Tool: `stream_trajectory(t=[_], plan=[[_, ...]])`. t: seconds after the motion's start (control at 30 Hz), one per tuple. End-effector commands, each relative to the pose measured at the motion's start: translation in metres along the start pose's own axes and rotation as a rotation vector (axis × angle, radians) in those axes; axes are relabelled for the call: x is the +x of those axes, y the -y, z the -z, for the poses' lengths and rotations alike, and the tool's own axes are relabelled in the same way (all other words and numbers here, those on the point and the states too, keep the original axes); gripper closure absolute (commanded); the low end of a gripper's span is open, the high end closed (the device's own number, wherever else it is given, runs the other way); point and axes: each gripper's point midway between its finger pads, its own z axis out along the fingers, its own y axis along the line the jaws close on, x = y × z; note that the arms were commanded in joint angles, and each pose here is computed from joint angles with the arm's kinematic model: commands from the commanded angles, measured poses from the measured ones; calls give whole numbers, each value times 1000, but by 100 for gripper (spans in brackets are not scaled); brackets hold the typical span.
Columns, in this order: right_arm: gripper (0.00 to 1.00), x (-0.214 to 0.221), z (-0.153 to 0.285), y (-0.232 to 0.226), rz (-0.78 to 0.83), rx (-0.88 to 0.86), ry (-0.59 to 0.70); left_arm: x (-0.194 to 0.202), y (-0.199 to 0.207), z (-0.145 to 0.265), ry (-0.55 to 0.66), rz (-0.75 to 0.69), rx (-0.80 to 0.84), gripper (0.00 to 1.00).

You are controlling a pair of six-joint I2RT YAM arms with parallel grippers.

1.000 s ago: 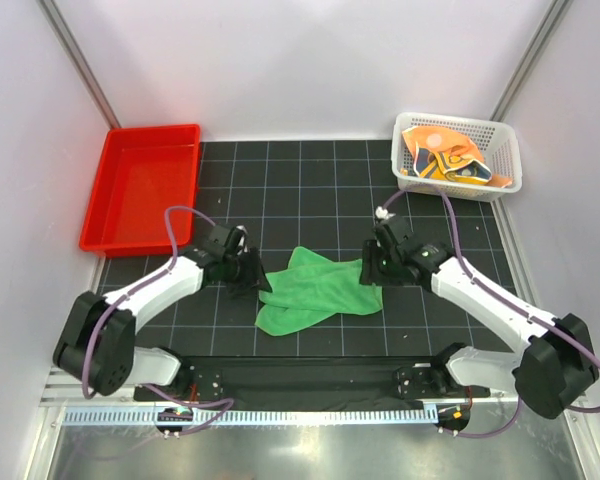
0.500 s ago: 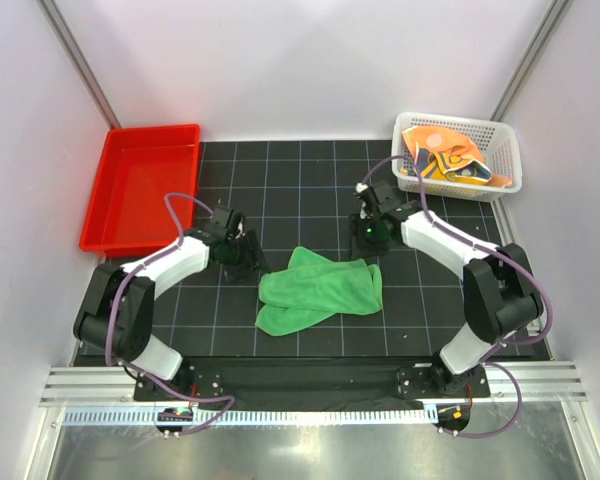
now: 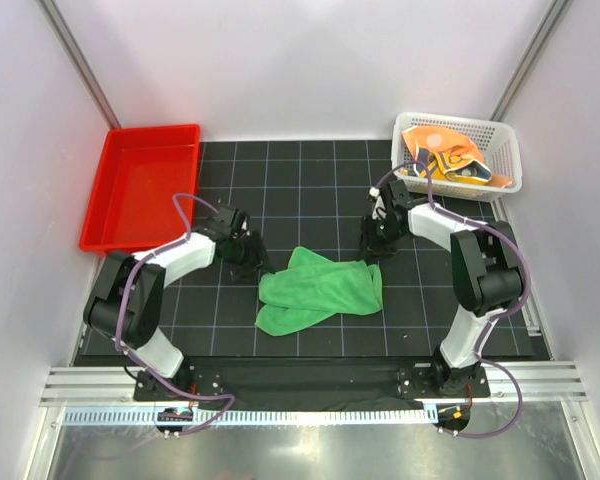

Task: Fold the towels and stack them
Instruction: Flatten out the crumpled towel

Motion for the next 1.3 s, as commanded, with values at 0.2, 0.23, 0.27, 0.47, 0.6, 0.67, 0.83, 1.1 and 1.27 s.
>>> stream_trajectory(t=[0.2,0.23,0.27,0.47,0.6,0.67,0.83,1.1,1.27], plan=[[67,-9,-5,-15,-4,-124,15,-12,11,0,26,-21,33,39],[69,-10,-3,-15,-4,-123,21,-13,10,0,28,-18,31,39],[70,-11,-2,-14,-1,-120,29,-14,11,1,32,-18,33,39],[96,-20,18,-22,9,-125,75,-16,15,6,40,-1,59,38],[99,-21,31,-23,6,-107,96,-16,18,4,17,52,118,38],[99,-18,35,-23,-1,-104,100,-17,22,4,15,54,158,38],[99,-15,49,-20,-11,-68,130,-19,25,5,16,52,173,38],[99,-8,62,-20,-24,-58,155,-9,16,2,-5,67,146,43],[99,-4,64,-23,-28,-79,162,-5,4,5,10,60,100,43]])
